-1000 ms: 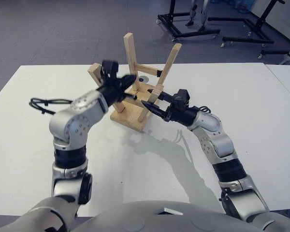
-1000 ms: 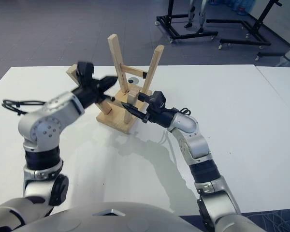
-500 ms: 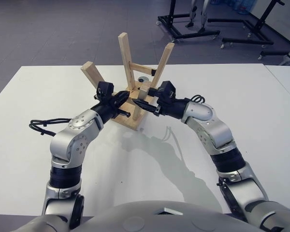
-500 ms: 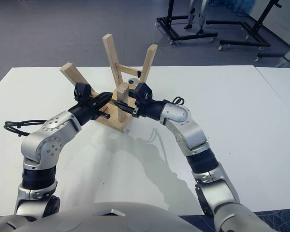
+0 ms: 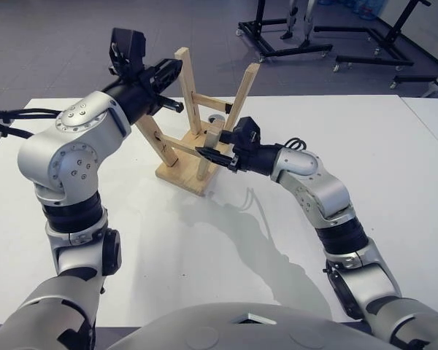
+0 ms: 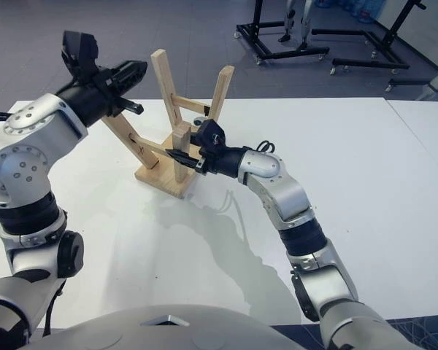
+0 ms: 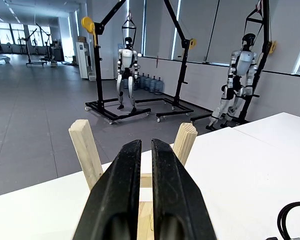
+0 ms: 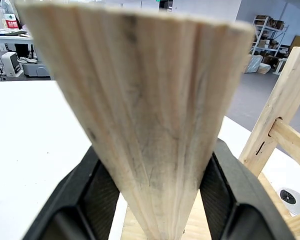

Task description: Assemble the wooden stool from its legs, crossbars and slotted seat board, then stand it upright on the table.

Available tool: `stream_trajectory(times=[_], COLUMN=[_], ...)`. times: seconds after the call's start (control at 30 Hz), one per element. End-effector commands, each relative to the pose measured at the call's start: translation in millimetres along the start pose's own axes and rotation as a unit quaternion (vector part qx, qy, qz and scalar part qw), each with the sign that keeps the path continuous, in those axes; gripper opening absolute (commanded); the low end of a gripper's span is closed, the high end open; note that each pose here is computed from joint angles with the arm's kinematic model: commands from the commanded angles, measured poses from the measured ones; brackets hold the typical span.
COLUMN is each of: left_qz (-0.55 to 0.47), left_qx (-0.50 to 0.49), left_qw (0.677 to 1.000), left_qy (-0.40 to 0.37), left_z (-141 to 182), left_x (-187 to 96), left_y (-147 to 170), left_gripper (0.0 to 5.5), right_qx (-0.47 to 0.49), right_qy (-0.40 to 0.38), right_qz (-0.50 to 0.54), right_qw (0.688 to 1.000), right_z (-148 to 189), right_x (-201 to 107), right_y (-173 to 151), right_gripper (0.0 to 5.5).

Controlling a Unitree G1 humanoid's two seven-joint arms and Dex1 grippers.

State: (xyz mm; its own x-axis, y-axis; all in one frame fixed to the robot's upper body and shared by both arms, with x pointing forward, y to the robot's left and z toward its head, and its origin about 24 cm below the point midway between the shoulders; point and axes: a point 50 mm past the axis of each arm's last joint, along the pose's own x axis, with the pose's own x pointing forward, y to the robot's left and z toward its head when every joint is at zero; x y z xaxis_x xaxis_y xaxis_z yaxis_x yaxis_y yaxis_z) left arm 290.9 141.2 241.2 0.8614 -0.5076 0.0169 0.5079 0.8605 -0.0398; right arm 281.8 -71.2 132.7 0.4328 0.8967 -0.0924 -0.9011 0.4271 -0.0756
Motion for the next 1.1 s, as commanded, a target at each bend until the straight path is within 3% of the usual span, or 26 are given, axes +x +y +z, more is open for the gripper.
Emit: stream_trajectory(times=[0.03,0.17,0.23,0.27,0.33,0.57,0.67,0.73,0.83,0.9,1.1], left_qz=[-0.002,-0.002,-0.014,-0.019,-0.020,0.000,0.013,0.023,0.072,0.086,0.051], left_qx=[-0.006,-0.059,-0.058,-0.056,-0.047,-0.015,-0.009,-0.026,-0.070,-0.085,-0.059], left_qw=[1.000,0.984,0.971,0.970,0.980,1.000,1.000,0.999,0.976,0.963,0.983], left_qy=[0.030,0.167,0.233,0.237,0.194,0.019,-0.007,0.032,0.193,0.241,0.165], left_z=[-18,-126,-163,-165,-142,-16,8,-18,-138,-179,-145], left_x=[-3,-18,-27,-27,-17,2,-2,-7,-39,-63,-48], left_y=[-1,-10,-19,-23,-21,5,10,12,25,24,14], left_gripper=[0.35,0.35,0.35,0.35,0.35,0.35,0.35,0.35,0.35,0.35,0.35], right_qx=[0.075,0.081,0.086,0.087,0.090,0.093,0.093,0.091,0.082,0.067,0.032], right_qy=[0.114,0.132,0.131,0.131,0.132,0.135,0.141,0.145,0.154,0.164,0.193], right_qz=[0.039,0.055,0.056,0.056,0.054,0.058,0.061,0.065,0.079,0.089,0.097], right_qw=[0.990,0.986,0.986,0.986,0.986,0.985,0.984,0.983,0.982,0.980,0.976], right_z=[-40,-41,-41,-40,-40,-40,-41,-42,-39,-36,-32], right_x=[-3,-2,-2,-3,-5,-7,-7,-7,-4,-3,-3], right_y=[14,17,18,18,18,19,20,20,23,23,25], right_gripper=[2.09,2.09,2.09,2.09,2.09,2.09,2.09,2.09,2.09,2.09,2.09])
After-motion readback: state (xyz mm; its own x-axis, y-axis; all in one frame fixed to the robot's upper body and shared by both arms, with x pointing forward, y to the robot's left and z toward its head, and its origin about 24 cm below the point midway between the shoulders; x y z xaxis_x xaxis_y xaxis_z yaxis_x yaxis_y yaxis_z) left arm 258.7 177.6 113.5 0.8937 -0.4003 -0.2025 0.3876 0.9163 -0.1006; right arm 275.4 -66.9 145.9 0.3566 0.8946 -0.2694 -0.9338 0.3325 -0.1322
